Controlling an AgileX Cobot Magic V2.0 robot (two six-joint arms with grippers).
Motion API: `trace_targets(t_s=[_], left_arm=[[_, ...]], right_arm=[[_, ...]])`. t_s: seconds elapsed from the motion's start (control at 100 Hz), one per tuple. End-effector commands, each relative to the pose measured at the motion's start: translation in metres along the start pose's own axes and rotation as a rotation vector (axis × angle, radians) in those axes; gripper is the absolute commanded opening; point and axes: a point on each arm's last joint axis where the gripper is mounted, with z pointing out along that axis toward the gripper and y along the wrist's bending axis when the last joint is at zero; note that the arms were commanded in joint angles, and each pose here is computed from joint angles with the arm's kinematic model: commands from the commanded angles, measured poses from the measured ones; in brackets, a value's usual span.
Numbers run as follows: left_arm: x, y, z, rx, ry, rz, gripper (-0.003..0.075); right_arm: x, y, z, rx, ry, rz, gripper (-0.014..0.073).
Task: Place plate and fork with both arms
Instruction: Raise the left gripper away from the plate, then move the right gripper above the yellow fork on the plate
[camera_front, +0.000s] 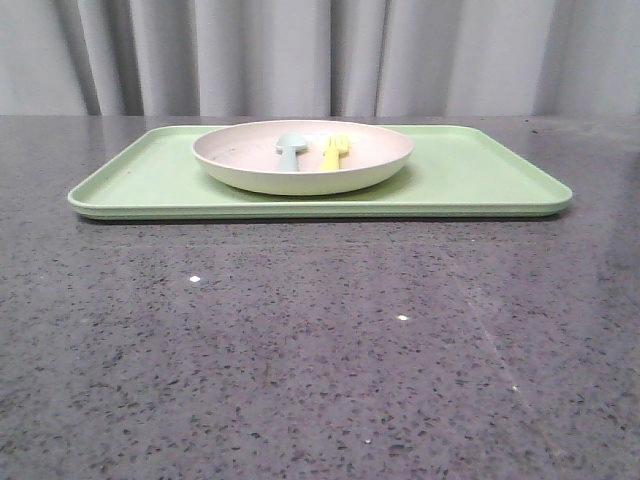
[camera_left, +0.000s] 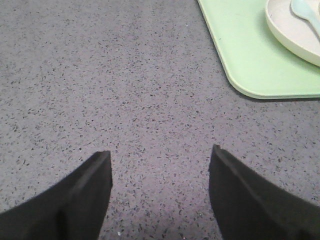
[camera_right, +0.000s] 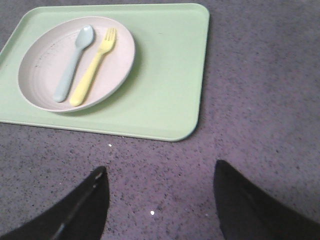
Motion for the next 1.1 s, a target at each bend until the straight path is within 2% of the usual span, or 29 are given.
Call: trace_targets(t_s=[0.0, 0.44, 0.6, 0.78, 1.09], left_arm=[[-0.013, -0.002, -0.004, 0.014, -0.088, -0.009, 0.0420], [-0.013, -0.002, -0.004, 0.014, -0.088, -0.009, 0.0420], [-0.013, -0.002, -0.004, 0.014, -0.088, -0.009, 0.0420], [-0.013, -0.002, -0.004, 0.014, -0.088, -0.009, 0.0420], [-0.013, -0.002, -0.004, 0.014, -0.088, -0.009, 0.0420]], right_arm=[[-0.029, 0.013, 0.013, -0.052, -0.058, -0.020, 0.0466], [-0.072, 0.085, 0.136, -0.168, 0.140, -0.089, 0.0466], [-0.081, 0.107, 0.174, -0.072, 0.138, -0.092, 0.0462], [-0.085, 0.128, 0.202, 0.058, 0.120, -0.097, 0.0393], [-0.079, 0.135, 0.238, 0.115, 0.163, -0.039, 0.0381]])
